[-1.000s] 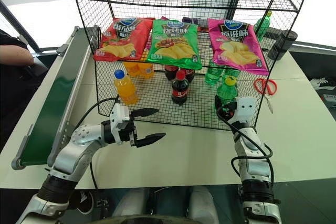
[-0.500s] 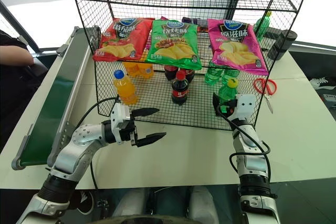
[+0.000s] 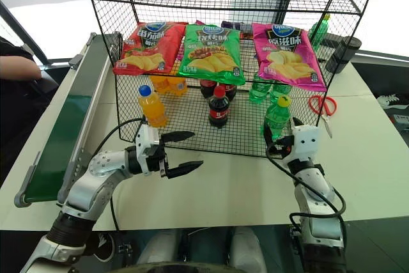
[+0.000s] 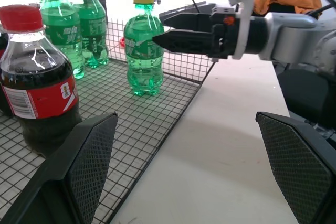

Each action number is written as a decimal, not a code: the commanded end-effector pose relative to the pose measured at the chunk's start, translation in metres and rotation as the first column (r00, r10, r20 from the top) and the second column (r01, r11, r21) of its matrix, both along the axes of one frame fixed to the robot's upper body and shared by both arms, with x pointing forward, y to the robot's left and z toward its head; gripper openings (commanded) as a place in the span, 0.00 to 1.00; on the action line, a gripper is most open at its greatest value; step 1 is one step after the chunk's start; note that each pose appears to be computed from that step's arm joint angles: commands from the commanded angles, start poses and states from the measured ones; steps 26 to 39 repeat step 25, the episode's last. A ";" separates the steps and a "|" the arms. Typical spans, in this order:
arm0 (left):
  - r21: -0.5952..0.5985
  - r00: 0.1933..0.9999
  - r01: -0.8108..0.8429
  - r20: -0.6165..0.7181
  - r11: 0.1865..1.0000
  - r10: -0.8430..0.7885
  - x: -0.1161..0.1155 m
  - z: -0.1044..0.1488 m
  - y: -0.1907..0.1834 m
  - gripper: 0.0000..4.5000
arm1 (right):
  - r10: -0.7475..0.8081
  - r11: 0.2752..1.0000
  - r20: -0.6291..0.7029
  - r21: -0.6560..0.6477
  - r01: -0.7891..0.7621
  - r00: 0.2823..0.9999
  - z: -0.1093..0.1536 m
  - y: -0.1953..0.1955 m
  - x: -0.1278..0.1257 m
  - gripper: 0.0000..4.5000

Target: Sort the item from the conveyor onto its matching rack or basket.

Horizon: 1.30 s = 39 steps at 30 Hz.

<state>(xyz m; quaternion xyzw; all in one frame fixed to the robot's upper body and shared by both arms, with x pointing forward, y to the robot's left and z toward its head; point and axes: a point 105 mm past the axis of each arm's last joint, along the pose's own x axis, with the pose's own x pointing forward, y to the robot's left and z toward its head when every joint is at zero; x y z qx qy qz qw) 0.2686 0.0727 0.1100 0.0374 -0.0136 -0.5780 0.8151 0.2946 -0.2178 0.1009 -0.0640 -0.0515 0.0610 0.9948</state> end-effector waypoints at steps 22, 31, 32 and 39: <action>0.157 0.914 -0.401 0.008 0.902 0.405 0.003 -0.021 0.107 1.00 | 0.257 0.955 -0.128 -0.116 -0.271 0.958 0.017 -0.029 -0.071 0.98; 0.155 0.919 -0.390 0.007 0.908 0.393 0.002 -0.022 0.107 1.00 | 0.255 0.956 -0.128 -0.116 -0.270 0.958 0.017 -0.030 -0.070 0.98; 0.155 0.919 -0.390 0.007 0.908 0.393 0.002 -0.022 0.107 1.00 | 0.255 0.956 -0.128 -0.116 -0.270 0.958 0.017 -0.030 -0.070 0.98; 0.155 0.919 -0.390 0.007 0.908 0.393 0.002 -0.022 0.107 1.00 | 0.255 0.956 -0.128 -0.116 -0.270 0.958 0.017 -0.030 -0.070 0.98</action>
